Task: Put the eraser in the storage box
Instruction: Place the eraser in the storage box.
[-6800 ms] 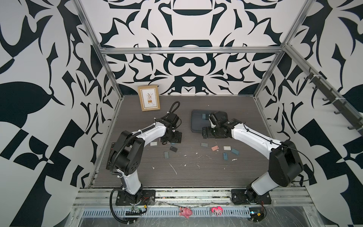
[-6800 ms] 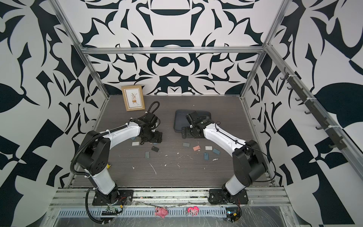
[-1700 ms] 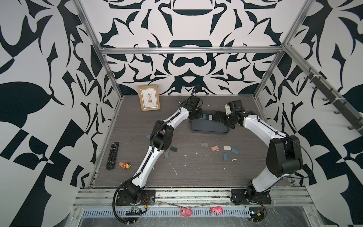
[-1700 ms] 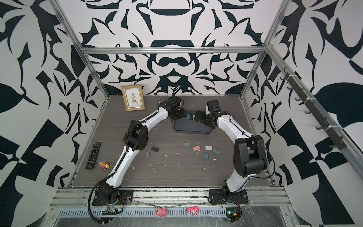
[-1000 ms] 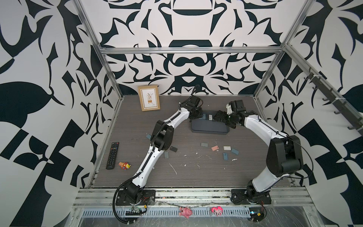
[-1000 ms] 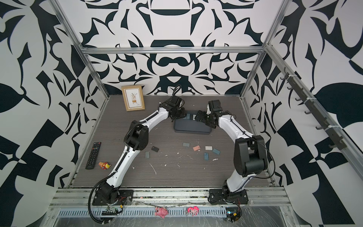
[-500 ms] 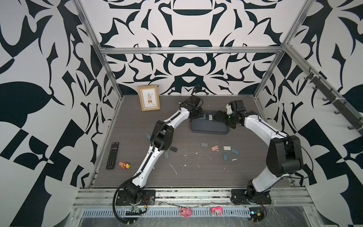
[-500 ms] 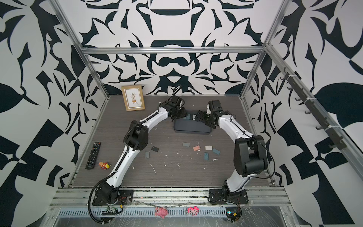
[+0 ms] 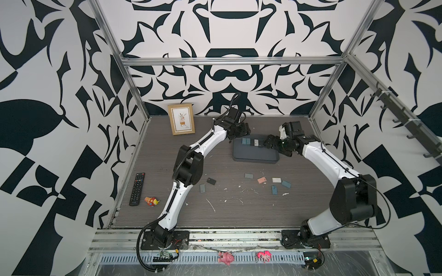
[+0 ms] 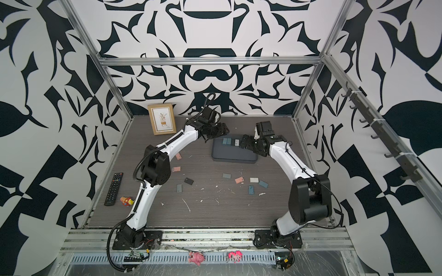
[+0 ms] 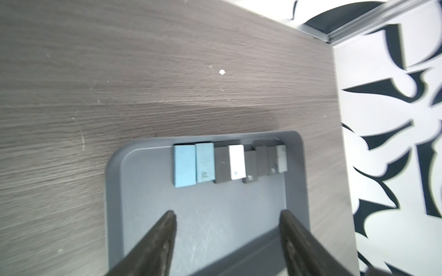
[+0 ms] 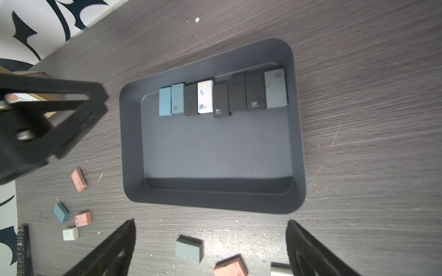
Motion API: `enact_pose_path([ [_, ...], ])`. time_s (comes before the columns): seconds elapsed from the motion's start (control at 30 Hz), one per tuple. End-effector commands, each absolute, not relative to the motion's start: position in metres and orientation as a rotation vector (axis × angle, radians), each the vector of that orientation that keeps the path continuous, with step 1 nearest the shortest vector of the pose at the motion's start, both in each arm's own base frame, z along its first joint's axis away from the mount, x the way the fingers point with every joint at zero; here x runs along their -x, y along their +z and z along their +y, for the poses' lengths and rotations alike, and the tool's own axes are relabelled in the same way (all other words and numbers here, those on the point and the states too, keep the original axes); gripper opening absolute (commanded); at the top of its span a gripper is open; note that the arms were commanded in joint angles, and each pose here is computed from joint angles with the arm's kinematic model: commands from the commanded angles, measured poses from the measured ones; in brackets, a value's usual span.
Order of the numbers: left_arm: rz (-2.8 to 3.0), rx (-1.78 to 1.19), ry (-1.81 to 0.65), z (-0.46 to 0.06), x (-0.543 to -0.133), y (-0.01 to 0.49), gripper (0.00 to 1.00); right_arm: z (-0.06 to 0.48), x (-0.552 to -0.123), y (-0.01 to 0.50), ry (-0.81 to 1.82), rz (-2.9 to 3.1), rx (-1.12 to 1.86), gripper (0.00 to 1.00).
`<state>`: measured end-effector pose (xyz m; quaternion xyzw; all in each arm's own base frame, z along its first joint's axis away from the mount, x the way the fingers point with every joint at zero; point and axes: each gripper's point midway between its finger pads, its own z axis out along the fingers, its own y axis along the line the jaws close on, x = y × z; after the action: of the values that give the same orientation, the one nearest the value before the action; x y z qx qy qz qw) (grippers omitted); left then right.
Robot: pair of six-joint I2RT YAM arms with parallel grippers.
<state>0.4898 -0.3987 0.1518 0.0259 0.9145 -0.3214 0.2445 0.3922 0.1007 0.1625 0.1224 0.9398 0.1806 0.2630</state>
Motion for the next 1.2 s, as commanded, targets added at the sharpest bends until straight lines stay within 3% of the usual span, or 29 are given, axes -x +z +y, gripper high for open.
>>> enact_pose_path([
  [0.0, 2.448, -0.102, -0.954, -0.402, -0.470, 0.189, 0.91, 0.085, -0.372, 0.163, 0.389, 2.574, -0.332, 0.99],
  [0.07, 2.441, -0.118, -0.952, -0.398, -0.458, 0.197, 0.99, 0.075, -0.360, 0.157, 0.316, 2.608, -0.343, 0.99],
  [0.3, 2.414, -0.140, -0.976, -0.375, -0.415, 0.214, 0.99, 0.051, -0.319, 0.124, 0.138, 2.706, -0.413, 0.99],
  [0.6, 2.399, -0.138, -1.106, -0.360, -0.342, 0.207, 0.99, 0.065, -0.271, 0.088, 0.192, 2.748, -0.533, 0.99],
  [0.9, 2.413, -0.109, -1.227, -0.357, -0.288, 0.182, 0.99, 0.110, -0.251, 0.056, 0.206, 2.789, -0.506, 0.99],
  [1.17, 2.415, -0.106, -1.282, -0.352, -0.262, 0.161, 0.99, 0.114, -0.248, 0.041, 0.215, 2.795, -0.535, 0.99],
])
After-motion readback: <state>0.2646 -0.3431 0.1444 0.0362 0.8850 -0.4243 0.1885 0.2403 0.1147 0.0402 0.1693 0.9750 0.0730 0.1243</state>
